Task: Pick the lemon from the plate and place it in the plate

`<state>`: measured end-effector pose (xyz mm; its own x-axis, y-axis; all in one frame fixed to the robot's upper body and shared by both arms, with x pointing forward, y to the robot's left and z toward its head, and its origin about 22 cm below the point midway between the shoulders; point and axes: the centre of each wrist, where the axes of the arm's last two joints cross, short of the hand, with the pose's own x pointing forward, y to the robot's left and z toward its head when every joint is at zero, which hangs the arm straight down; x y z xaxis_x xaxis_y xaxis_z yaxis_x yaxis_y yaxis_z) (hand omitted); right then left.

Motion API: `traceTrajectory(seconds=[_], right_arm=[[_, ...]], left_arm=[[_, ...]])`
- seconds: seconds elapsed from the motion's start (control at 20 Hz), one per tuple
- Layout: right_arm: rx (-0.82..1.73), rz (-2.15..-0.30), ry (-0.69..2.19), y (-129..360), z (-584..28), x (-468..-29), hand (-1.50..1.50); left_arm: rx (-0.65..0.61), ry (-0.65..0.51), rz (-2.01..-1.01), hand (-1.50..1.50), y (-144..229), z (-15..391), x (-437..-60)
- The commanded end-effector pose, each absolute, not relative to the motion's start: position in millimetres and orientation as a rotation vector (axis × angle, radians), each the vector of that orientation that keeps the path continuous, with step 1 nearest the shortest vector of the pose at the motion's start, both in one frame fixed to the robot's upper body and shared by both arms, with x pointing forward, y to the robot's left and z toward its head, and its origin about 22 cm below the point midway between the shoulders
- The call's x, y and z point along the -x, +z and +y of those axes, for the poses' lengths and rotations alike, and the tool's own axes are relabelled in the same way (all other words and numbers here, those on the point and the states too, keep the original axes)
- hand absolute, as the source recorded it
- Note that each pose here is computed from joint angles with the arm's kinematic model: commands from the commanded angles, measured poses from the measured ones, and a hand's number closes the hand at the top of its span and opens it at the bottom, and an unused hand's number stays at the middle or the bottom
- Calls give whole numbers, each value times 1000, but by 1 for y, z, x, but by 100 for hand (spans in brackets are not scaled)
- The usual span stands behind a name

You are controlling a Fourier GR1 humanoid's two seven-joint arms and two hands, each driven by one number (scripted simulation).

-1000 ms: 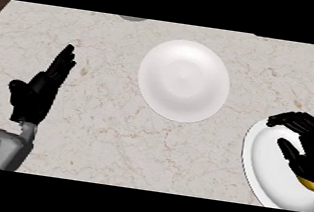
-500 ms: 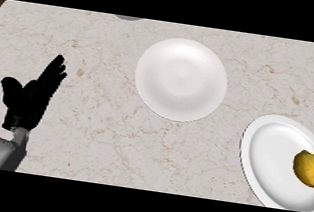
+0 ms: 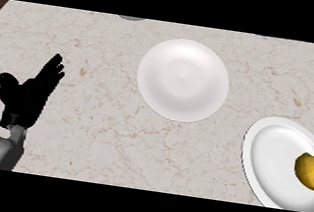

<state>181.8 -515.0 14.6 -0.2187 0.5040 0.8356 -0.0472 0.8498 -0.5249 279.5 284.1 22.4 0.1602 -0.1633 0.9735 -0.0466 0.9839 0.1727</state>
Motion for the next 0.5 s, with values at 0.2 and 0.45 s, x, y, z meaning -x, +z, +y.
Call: traceTrajectory(seconds=[0.2,0.45], right_arm=[[307,-1634,723,32,-508,-195,-150],[334,-1508,855,51,-512,-207,-150]], left_arm=[[-169,-92,-1408,0,32,306,-272],[-175,-93,-1405,0,9,277,-285]])
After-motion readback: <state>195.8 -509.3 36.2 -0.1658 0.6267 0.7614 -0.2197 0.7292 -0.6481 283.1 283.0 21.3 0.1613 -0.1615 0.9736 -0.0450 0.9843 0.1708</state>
